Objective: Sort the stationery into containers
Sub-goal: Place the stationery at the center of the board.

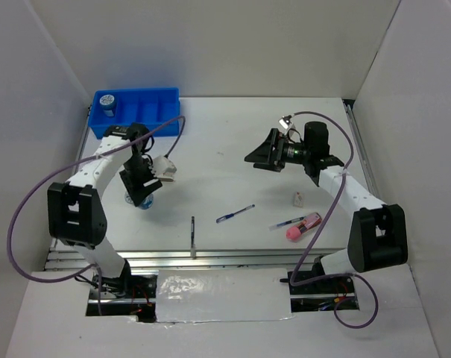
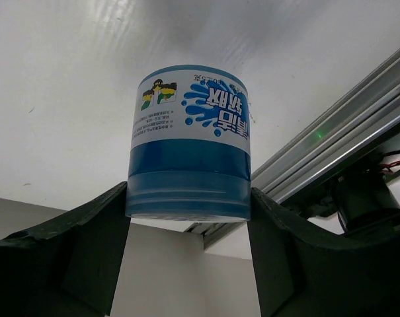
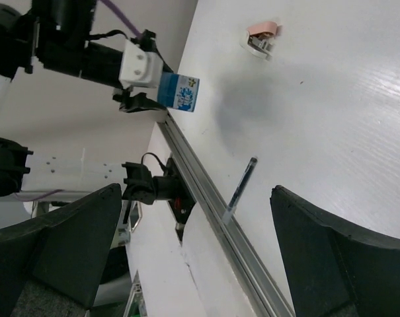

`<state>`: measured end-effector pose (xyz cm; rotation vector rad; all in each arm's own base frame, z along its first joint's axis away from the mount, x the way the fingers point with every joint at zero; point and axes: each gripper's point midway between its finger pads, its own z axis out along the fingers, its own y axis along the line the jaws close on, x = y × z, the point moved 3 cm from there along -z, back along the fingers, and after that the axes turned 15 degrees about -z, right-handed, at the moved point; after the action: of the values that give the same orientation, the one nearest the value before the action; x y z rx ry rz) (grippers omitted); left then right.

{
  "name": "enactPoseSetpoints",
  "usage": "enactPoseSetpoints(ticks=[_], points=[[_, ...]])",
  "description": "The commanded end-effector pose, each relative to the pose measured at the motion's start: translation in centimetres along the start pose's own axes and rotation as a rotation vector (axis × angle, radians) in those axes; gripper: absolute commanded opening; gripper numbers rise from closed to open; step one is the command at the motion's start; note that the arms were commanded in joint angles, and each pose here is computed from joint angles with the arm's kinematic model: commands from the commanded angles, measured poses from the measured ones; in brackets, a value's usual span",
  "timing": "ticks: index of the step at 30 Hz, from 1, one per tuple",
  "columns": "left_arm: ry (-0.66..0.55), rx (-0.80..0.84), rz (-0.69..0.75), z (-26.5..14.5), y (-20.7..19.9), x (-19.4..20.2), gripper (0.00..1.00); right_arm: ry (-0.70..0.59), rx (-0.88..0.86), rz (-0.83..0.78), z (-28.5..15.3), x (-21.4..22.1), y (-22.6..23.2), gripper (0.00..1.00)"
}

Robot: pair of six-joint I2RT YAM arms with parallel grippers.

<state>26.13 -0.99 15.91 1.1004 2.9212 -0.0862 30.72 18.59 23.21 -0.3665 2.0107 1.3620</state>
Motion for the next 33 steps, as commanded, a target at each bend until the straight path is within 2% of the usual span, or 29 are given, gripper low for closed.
enactPoseSetpoints(ticks=[1,9,17,23,24,25,29,31,32,33], points=[[0.105,-0.034,0.023,1.0,0.6,0.1,0.06,-0.015,0.009,-0.053,-0.5,0.0,0.7,1.00],[0.160,-0.116,-0.091,2.6,4.1,-3.8,0.06,-0.026,0.017,-0.046,-0.9,-0.1,0.3,1.00],[0.306,-0.228,-0.019,4.3,10.3,-4.0,0.11,-0.034,0.022,-0.036,-1.2,0.0,-0.2,1.00],[0.320,-0.295,0.012,4.4,13.2,-5.7,0.16,-0.034,0.023,-0.028,-1.2,0.1,-0.4,1.00],[0.325,-0.296,0.022,4.7,13.3,-5.9,0.19,-0.035,0.025,-0.026,-1.3,0.1,-0.5,1.00],[0.324,-0.293,0.028,4.8,13.4,-6.0,0.27,-0.036,0.025,-0.027,-1.3,0.1,-0.5,1.00],[0.268,-0.296,0.040,4.6,13.5,-7.3,0.40,-0.036,0.026,-0.024,-1.3,0.2,-0.5,1.00],[0.209,-0.289,0.052,4.1,13.1,-8.2,0.52,-0.036,0.024,-0.024,-1.3,0.2,-0.5,1.00],[0.176,-0.295,0.053,3.5,13.0,-8.5,0.65,-0.036,0.024,-0.023,-1.4,0.2,-0.5,1.00],[0.156,-0.300,0.050,3.4,13.0,-8.8,0.67,-0.035,0.023,-0.024,-1.3,0.1,-0.4,1.00]])
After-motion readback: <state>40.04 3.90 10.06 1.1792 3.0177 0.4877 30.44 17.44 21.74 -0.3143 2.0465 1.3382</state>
